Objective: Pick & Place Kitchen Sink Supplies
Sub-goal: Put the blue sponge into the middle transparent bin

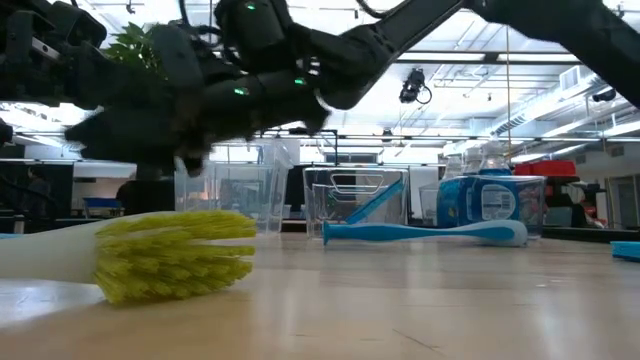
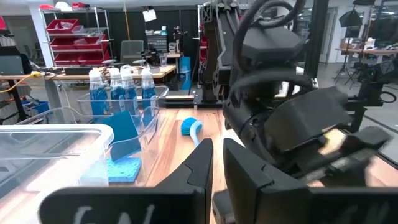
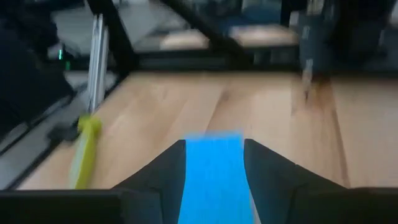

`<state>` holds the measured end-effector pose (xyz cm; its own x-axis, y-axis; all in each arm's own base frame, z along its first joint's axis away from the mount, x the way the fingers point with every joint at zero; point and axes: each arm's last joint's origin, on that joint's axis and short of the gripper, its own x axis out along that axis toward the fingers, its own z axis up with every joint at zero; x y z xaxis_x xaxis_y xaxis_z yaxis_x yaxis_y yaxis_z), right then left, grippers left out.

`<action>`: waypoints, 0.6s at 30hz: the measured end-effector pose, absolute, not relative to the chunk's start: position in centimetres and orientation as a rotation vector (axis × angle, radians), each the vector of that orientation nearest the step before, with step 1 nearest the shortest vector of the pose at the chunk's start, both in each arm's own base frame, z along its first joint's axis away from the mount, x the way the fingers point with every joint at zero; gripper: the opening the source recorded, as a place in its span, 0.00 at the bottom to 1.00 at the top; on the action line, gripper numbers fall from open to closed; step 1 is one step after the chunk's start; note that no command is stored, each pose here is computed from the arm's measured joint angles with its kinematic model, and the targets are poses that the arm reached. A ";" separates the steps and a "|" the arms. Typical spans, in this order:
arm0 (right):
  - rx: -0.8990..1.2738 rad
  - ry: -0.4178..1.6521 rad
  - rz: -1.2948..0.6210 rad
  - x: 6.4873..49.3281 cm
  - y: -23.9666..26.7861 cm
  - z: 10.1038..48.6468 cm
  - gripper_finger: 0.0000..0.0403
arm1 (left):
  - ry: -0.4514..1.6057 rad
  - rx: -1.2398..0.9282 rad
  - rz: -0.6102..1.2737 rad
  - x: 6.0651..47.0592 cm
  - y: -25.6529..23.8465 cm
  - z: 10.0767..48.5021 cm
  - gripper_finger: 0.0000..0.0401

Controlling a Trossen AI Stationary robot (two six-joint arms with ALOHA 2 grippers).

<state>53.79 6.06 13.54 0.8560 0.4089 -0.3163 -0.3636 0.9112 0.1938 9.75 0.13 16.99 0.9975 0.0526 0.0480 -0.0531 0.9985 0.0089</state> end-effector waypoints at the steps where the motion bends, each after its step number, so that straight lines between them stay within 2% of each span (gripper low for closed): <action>1: 0.131 0.342 0.407 54.3 6.1 13.6 0.41 | -0.048 0.010 0.053 9.8 0.1 17.0 0.11; 8: 0.164 0.358 0.424 55.4 6.1 12.4 0.41 | -0.047 0.010 0.053 9.8 0.1 17.0 0.11; 18: 0.124 0.440 0.387 54.5 5.5 9.9 0.41 | -0.048 0.010 0.053 9.8 0.1 17.0 0.11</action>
<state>54.48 5.47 9.90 0.8335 0.3906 -0.3907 -0.3377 0.9199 0.1992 9.75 0.13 17.00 0.9974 0.0528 0.0482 -0.0533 0.9985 0.0085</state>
